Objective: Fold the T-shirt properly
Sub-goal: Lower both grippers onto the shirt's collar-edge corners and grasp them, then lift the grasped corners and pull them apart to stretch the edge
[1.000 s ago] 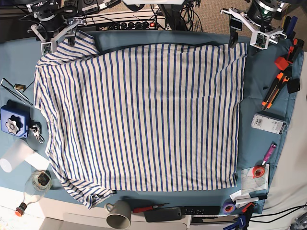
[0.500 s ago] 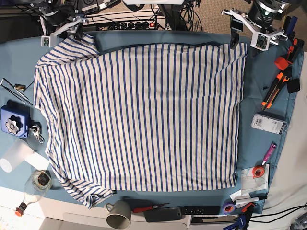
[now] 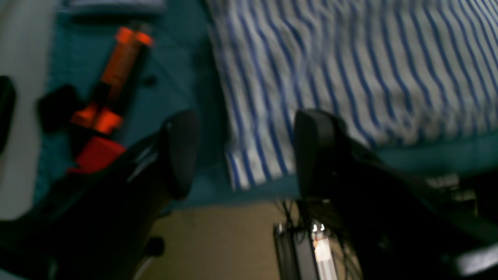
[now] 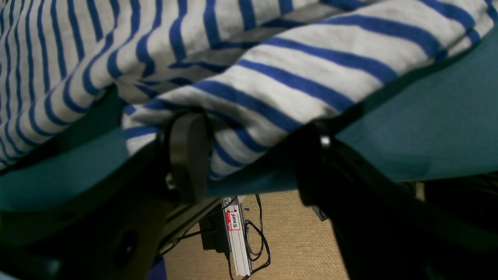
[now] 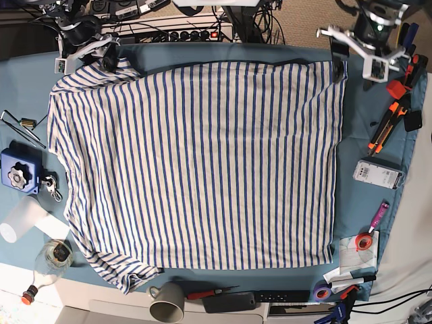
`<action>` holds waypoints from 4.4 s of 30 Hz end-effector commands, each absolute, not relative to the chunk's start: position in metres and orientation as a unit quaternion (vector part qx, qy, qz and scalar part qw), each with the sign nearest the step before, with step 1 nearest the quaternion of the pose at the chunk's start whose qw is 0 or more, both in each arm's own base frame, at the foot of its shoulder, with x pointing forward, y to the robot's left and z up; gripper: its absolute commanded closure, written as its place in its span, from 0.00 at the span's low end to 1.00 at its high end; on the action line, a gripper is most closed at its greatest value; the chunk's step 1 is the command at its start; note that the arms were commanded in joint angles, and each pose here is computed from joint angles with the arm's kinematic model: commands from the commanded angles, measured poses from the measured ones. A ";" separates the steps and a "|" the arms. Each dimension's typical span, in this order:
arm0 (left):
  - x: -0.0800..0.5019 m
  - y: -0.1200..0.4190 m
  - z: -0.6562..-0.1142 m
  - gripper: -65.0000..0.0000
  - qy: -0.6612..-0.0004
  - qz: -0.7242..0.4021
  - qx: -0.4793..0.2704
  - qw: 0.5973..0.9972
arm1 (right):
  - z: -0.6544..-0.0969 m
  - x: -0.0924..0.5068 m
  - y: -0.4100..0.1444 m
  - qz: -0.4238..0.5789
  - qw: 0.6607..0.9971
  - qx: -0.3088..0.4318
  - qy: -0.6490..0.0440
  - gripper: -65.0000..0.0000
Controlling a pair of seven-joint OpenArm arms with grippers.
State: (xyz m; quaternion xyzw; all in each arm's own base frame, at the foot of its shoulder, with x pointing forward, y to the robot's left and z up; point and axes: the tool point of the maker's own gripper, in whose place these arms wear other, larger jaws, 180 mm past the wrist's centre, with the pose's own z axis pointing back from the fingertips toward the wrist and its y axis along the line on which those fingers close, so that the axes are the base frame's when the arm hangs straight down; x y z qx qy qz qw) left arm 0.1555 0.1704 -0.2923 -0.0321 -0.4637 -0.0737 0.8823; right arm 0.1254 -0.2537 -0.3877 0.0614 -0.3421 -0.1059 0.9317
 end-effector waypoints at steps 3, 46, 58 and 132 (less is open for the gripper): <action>0.157 0.164 -0.293 0.40 -0.447 -0.064 -0.058 0.891 | -0.392 0.117 -0.254 -0.104 0.940 0.060 -0.320 0.48; 0.150 0.177 -0.395 1.00 -0.329 0.041 -0.127 0.935 | -0.391 0.119 -0.256 -0.099 0.939 0.052 -0.325 0.98; 0.162 0.155 -0.354 1.00 -0.367 -0.025 -0.142 0.919 | -0.339 0.128 -0.289 -0.072 0.929 -0.011 -0.363 1.00; 0.192 0.218 -0.286 1.00 -0.465 -0.054 -0.035 0.883 | -0.277 0.192 -0.327 0.006 0.908 -0.147 -0.391 1.00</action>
